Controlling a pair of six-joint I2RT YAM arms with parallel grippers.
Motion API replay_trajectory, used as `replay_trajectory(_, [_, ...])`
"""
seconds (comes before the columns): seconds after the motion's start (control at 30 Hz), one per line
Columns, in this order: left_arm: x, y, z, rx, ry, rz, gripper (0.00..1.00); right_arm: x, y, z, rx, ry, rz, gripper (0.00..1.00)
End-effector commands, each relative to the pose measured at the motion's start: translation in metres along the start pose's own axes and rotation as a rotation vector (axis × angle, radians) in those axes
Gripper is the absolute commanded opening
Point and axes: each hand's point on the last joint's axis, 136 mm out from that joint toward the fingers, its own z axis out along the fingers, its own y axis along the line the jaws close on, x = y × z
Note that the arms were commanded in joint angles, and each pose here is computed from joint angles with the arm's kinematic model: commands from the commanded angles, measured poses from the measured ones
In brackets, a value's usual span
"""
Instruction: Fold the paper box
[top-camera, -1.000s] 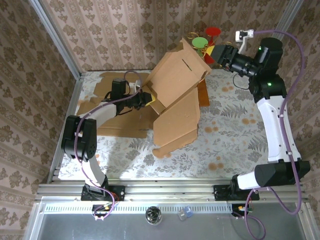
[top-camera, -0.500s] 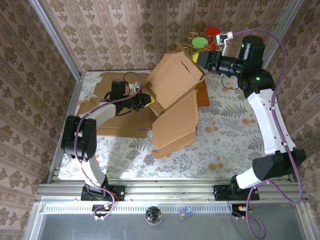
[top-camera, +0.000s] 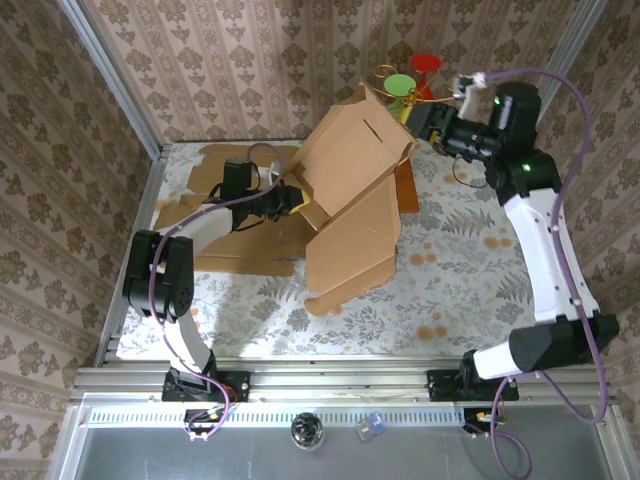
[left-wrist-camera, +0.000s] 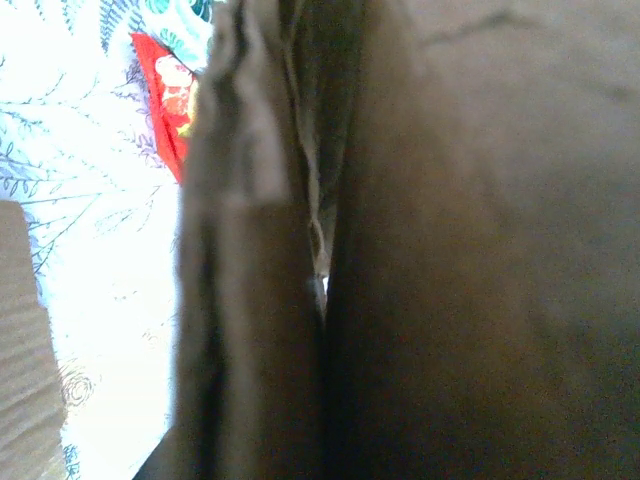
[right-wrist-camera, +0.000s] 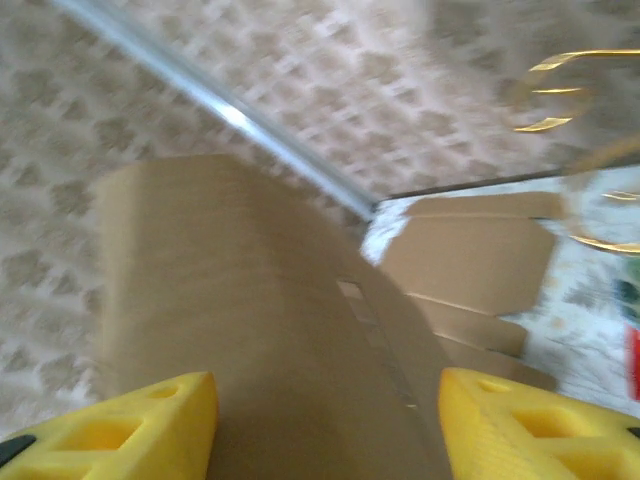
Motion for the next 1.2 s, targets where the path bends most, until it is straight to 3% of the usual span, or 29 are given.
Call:
replay_trajectory(0.0, [-0.006,-0.017,-0.002,0.062,-0.015,0.019,0.0,-0.003,-0.021,-0.035,0.073,-0.167,0.195,0.59])
replay_trajectory(0.17, [-0.008,-0.018,-0.001,0.07,-0.017,0.012,0.0,0.024,-0.029,-0.038,-0.077,-0.208,0.392,0.61])
replay_trajectory(0.43, [-0.011,-0.018,0.002,0.074,-0.019,0.008,0.0,0.047,-0.002,-0.012,-0.196,-0.13,0.411,0.66])
replay_trajectory(0.87, [-0.01,-0.018,0.003,0.075,-0.021,0.007,0.0,0.058,0.001,0.025,-0.187,-0.072,0.418,0.63])
replay_trajectory(0.97, [-0.01,-0.019,0.003,0.076,-0.021,0.009,0.0,0.06,0.003,0.034,-0.177,-0.051,0.416,0.59])
replay_trajectory(1.03, [-0.011,-0.019,0.003,0.074,-0.024,0.01,0.0,0.059,0.006,0.035,-0.178,-0.049,0.408,0.51])
replay_trajectory(1.17, [-0.012,-0.017,0.001,0.069,-0.03,0.0,0.0,0.057,0.013,0.022,-0.164,-0.058,0.361,0.51])
